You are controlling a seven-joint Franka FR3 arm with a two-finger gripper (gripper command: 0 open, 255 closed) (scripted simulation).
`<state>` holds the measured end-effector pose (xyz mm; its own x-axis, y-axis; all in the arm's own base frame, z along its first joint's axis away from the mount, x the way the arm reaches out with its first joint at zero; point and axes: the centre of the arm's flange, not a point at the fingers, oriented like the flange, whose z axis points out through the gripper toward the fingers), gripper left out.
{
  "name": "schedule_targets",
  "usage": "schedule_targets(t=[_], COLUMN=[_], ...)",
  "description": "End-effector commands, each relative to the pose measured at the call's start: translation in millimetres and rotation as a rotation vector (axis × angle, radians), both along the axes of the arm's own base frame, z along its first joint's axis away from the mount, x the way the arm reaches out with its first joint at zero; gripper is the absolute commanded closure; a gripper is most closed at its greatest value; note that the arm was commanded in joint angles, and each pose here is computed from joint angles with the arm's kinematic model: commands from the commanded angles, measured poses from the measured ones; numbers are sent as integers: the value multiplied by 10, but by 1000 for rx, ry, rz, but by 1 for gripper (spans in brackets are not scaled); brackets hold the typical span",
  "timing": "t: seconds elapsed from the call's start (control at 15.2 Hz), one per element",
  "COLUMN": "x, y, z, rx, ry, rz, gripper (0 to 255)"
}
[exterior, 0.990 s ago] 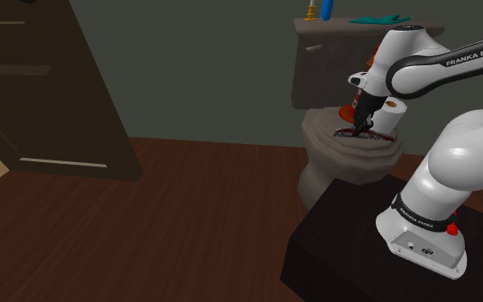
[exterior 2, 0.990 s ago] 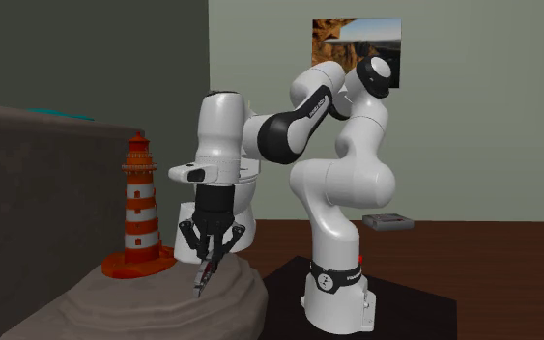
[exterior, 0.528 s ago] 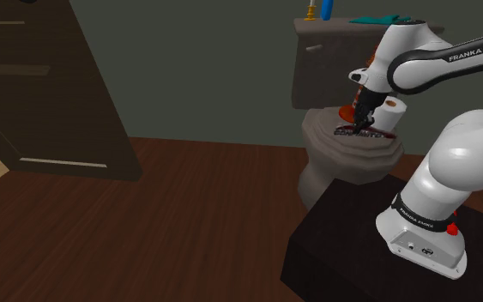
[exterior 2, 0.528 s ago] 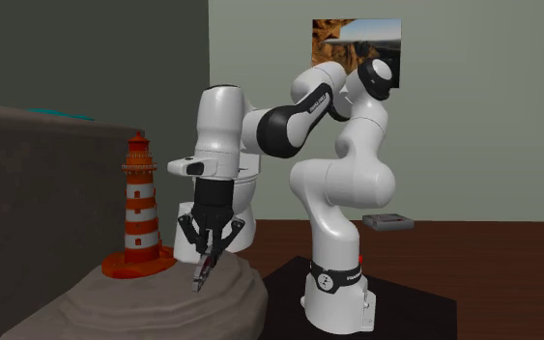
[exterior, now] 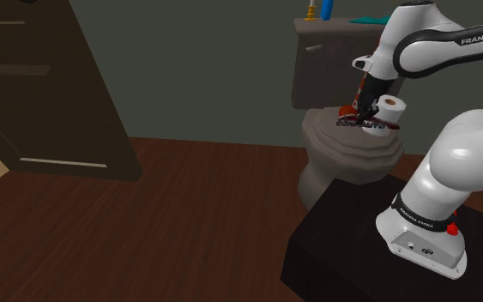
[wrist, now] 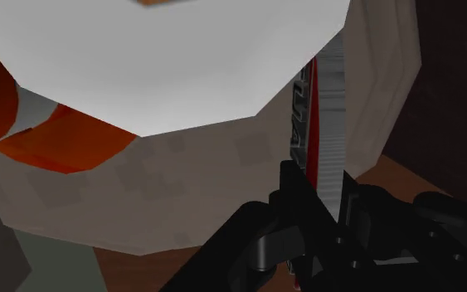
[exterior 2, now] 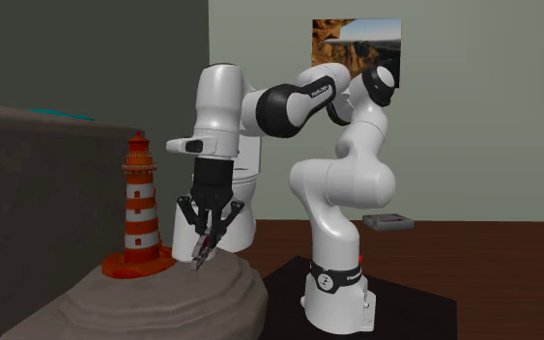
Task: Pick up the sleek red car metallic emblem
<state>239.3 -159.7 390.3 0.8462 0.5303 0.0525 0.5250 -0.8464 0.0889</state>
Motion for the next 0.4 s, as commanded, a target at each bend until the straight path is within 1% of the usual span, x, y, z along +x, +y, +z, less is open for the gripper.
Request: schedule_targets(t=[0.0,0.2,0.33], x=[-6,-6,-6], y=[5,5,5], z=[121,279,287], rx=[0,0,0], ry=[0,0,0], rz=[0,0,0], gripper=[255,255,255])
